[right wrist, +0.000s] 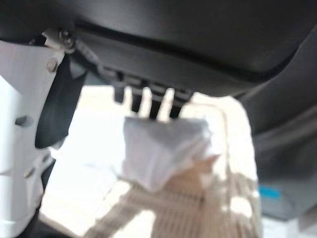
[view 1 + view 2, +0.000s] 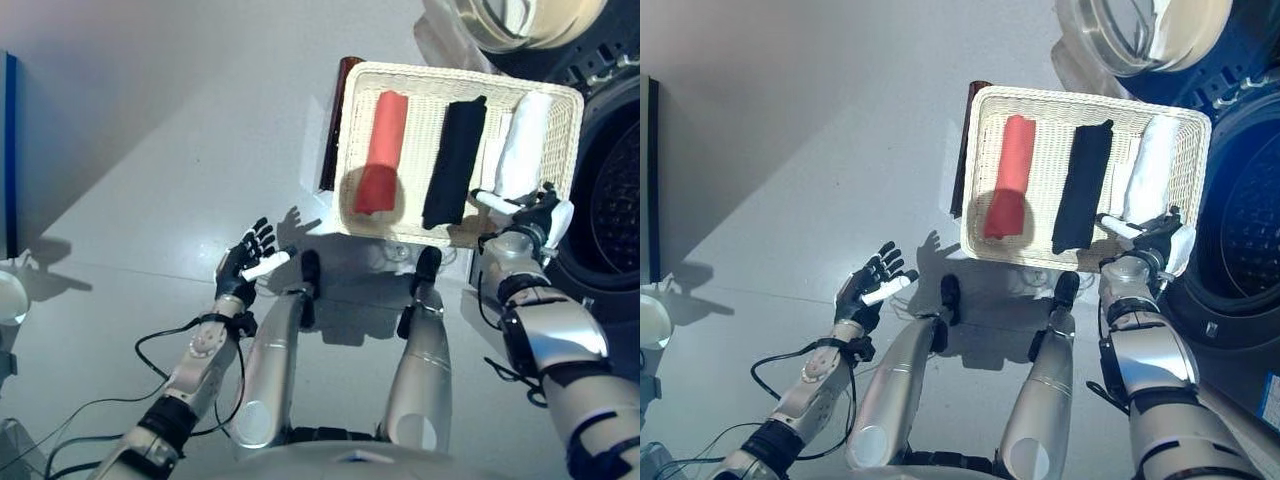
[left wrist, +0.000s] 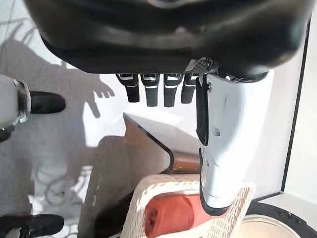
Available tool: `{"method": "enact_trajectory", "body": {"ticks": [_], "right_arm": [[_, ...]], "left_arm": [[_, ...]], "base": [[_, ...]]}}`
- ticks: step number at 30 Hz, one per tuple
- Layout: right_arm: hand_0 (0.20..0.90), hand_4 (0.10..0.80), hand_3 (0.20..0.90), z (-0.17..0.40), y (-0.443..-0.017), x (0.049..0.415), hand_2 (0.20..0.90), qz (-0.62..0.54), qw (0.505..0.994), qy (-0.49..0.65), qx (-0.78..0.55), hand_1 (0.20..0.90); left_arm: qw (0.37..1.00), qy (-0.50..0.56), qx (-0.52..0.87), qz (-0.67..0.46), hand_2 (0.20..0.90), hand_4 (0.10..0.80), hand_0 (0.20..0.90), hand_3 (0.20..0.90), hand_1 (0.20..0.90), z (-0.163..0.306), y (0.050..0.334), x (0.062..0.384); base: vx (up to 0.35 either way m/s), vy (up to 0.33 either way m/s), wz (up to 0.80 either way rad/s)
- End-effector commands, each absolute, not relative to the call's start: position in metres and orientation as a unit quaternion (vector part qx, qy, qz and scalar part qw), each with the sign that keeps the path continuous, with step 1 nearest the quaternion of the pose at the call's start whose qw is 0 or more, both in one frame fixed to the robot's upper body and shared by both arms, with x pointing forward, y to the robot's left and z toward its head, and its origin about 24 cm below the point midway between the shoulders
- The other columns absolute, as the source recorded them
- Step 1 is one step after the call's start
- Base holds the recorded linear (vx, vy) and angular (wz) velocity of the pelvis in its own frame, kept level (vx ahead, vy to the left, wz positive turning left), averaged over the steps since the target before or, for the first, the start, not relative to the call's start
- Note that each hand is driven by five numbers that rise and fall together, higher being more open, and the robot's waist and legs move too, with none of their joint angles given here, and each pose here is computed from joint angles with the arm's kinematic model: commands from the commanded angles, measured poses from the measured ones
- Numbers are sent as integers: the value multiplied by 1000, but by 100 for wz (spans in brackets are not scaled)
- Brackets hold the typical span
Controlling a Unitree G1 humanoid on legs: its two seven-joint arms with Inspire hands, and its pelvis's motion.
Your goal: Pick up the clothes and place them into the washing machine
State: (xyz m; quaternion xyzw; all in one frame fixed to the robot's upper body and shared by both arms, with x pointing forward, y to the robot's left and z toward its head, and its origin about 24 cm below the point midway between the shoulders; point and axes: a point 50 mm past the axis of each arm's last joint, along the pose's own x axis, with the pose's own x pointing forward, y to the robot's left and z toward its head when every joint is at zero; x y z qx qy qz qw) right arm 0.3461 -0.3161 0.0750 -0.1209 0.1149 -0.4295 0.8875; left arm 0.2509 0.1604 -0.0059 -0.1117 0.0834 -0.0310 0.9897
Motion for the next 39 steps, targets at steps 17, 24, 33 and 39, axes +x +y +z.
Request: {"method": "enact_trajectory", "body": {"ticks": [17, 24, 33, 39], "right_arm": [[900, 800, 900, 99, -371, 321, 900, -507, 834, 101, -194, 900], [900, 800, 900, 97, -389, 304, 900, -537, 814, 114, -191, 900], [900, 800, 900, 100, -390, 306, 900, -516, 826, 103, -204, 900], [900, 800, 900, 100, -389, 310, 900, -464, 838, 123, -259, 900]], "left_arm": [[989, 52, -141, -4, 900, 800, 900, 900, 900, -2, 174, 230], [989, 57, -137, 9, 900, 800, 900, 900, 900, -5, 181, 229], [989, 47, -141, 13, 900, 800, 900, 900, 900, -3, 184, 233], [989, 44, -145, 3, 900, 800, 900, 900, 900, -1, 186, 230]], "base": [[-8, -16, -2], [51, -26, 6], [39, -25, 0], [0, -5, 0]]}}
